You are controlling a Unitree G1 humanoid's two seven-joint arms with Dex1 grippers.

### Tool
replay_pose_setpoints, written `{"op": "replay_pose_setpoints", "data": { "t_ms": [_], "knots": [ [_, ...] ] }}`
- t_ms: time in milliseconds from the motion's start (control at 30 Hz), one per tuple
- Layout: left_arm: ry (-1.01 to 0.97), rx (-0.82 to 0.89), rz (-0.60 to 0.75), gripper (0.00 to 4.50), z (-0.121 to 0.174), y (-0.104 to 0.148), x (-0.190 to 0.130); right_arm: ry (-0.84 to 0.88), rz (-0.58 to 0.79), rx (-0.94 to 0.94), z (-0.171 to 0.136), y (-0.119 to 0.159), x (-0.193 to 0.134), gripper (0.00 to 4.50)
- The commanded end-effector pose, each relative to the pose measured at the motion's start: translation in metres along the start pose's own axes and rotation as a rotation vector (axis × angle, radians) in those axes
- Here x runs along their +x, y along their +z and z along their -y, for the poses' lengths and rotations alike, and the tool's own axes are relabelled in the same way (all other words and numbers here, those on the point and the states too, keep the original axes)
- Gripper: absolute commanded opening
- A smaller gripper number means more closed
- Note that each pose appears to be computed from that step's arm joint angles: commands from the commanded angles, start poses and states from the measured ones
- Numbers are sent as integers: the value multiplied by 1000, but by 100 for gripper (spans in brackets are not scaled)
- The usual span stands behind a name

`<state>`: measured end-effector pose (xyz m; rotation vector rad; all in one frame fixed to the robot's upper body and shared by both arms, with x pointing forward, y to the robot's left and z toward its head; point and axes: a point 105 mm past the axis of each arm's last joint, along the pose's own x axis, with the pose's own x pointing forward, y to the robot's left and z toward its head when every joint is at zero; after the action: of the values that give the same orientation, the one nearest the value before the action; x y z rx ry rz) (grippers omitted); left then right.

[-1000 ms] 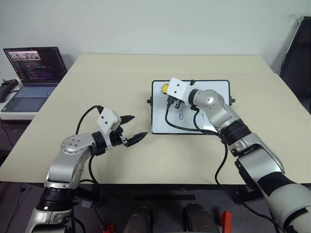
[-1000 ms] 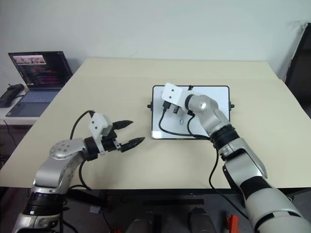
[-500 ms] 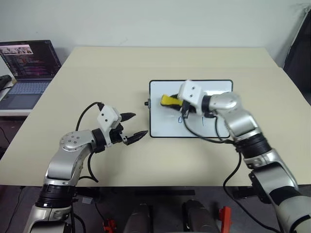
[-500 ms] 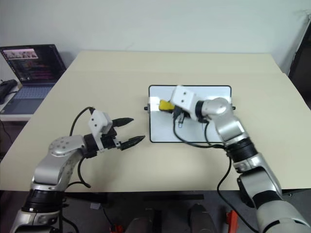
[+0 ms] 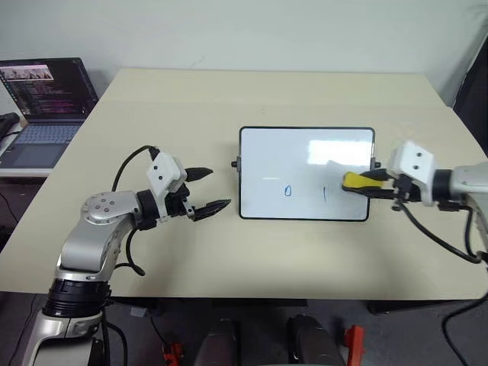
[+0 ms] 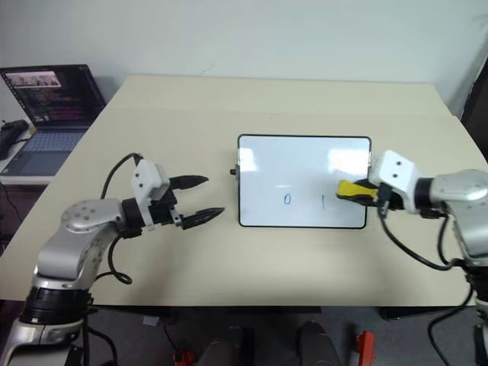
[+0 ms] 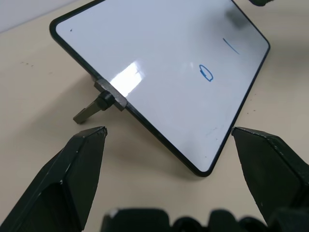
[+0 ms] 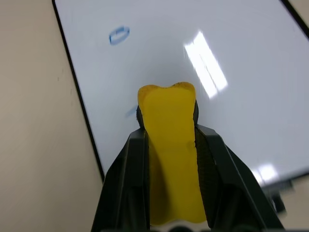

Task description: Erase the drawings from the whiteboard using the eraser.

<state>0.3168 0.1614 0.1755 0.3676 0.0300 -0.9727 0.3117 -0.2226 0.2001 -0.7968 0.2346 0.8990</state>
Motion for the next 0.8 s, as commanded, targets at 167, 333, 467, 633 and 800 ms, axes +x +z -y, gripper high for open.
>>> {"op": "replay_pose_setpoints", "data": {
  "t_ms": [167, 333, 467, 633, 800],
  "knots": [
    [-51, 56, 16, 450, 4, 18, -2, -39, 22, -62, 11, 11, -29, 96],
    [-59, 55, 20, 450, 6, 21, 1, -42, 24, -65, 11, 12, -26, 96],
    [-63, 55, 20, 450, 7, 21, 2, -42, 12, -64, 11, 10, -27, 96],
    [-68, 54, 23, 450, 8, 21, 4, -50, 11, -59, 11, 9, -27, 96],
    [-72, 50, 25, 450, 9, 20, 7, -58, 22, -46, 8, 10, -27, 96]
  ]
}}
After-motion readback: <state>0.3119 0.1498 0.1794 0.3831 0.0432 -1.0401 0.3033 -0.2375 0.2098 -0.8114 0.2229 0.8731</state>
